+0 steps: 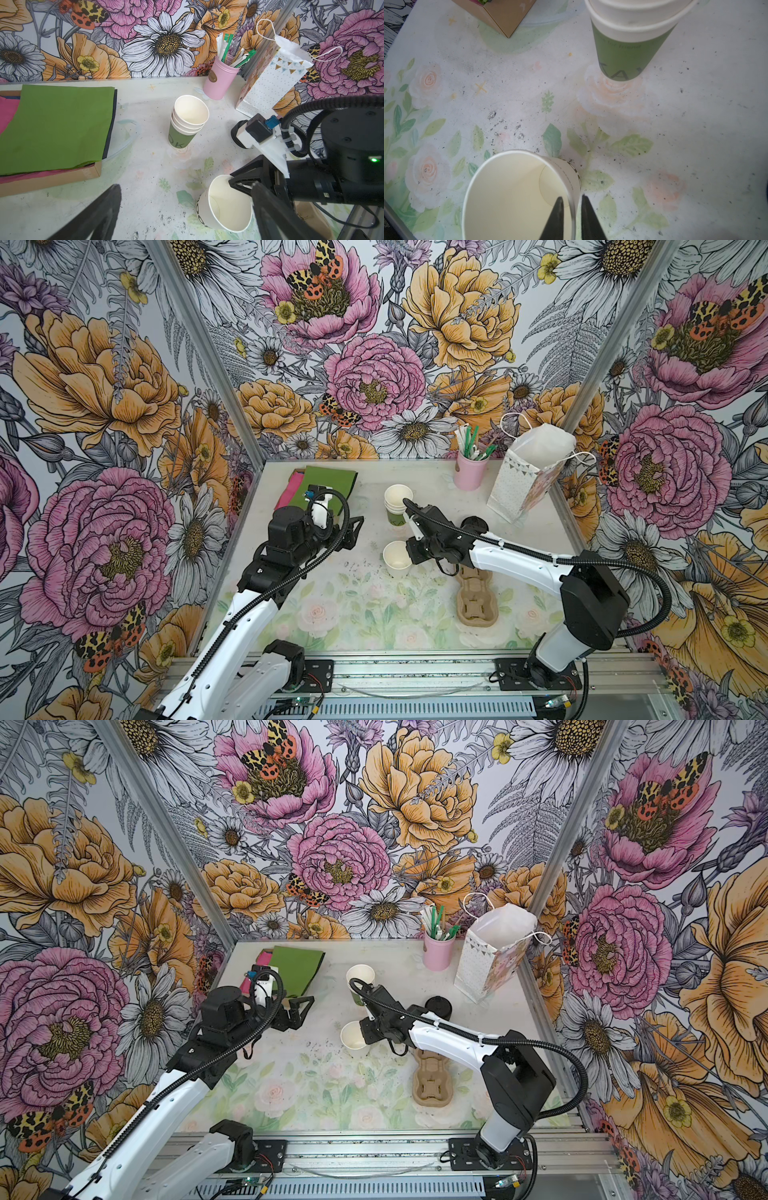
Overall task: Pack the takeout coffee
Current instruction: 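Set the cup upright on the table nearer the robot, open right gripper, then move the right gripper to the black lid and grasp it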
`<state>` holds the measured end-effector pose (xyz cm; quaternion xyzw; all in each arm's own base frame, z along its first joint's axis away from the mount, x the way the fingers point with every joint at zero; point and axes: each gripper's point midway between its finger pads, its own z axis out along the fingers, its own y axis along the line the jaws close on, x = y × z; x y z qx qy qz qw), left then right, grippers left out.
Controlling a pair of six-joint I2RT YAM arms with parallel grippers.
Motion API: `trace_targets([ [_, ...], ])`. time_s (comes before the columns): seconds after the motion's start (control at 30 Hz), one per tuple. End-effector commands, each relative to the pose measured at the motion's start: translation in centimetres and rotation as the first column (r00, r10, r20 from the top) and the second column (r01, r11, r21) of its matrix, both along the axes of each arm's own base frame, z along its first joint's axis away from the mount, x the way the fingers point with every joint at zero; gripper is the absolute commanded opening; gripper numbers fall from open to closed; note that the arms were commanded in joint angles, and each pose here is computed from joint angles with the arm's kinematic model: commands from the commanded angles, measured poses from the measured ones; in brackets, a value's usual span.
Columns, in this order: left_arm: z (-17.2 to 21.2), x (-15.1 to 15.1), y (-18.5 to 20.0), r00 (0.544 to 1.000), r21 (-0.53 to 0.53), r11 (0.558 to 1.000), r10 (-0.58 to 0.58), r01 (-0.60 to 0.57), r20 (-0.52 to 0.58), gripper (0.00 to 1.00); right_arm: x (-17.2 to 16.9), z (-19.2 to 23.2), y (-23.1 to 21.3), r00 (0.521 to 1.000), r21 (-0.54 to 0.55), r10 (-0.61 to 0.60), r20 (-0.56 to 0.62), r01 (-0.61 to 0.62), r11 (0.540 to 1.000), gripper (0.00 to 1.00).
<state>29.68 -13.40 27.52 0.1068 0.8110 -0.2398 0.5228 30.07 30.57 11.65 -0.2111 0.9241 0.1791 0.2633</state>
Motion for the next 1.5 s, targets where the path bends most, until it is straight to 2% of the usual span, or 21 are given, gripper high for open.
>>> trace_targets([
  [0.0,-0.2,0.0,0.7,1.0,0.019,0.999,0.028,-0.028,0.008,0.99,0.4,0.8,0.3,1.0,0.009,0.003,0.031,-0.003,1.0,0.27],
  [0.13,-0.1,0.0,0.7,1.0,0.017,1.0,0.026,-0.026,0.011,0.99,1.0,3.6,-0.6,0.995,0.006,-0.021,0.1,0.021,1.0,0.44],
  [0.3,-0.1,-0.2,0.5,1.0,0.013,1.0,0.013,-0.013,0.01,0.99,2.8,6.1,-5.6,0.975,-0.06,-0.135,0.179,0.147,0.987,0.61],
  [0.4,0.1,-0.3,0.3,1.0,0.007,1.0,0.0,0.0,0.013,0.99,4.1,6.0,-10.1,0.955,-0.123,-0.236,0.178,0.26,0.958,0.69],
  [0.5,0.1,-0.3,0.2,1.0,0.006,1.0,-0.003,0.003,0.012,0.99,5.2,5.5,-14.0,0.93,-0.168,-0.325,0.173,0.353,0.92,0.84],
  [0.6,0.2,-0.3,0.2,1.0,0.004,1.0,-0.002,0.002,0.013,0.99,6.3,4.6,-16.4,0.917,-0.199,-0.368,0.153,0.393,0.898,0.96],
  [0.67,0.2,-0.3,0.2,1.0,0.005,1.0,-0.003,0.003,0.014,0.99,7.0,3.7,-17.2,0.917,-0.218,-0.376,0.131,0.396,0.892,0.99],
  [0.8,0.2,-0.3,0.2,1.0,0.003,1.0,-0.003,0.003,0.015,0.99,8.3,1.3,-18.1,0.919,-0.231,-0.391,0.054,0.393,0.89,0.99],
  [1.1,0.4,-0.5,0.4,1.0,0.002,1.0,0.004,-0.004,0.024,0.99,10.1,-2.0,-19.3,0.911,-0.278,-0.413,-0.015,0.392,0.877,0.99],
  [1.47,0.4,-0.6,0.5,1.0,-0.002,1.0,0.006,-0.006,0.024,0.99,10.8,-3.7,-20.7,0.896,-0.292,-0.44,-0.057,0.407,0.866,0.87],
])
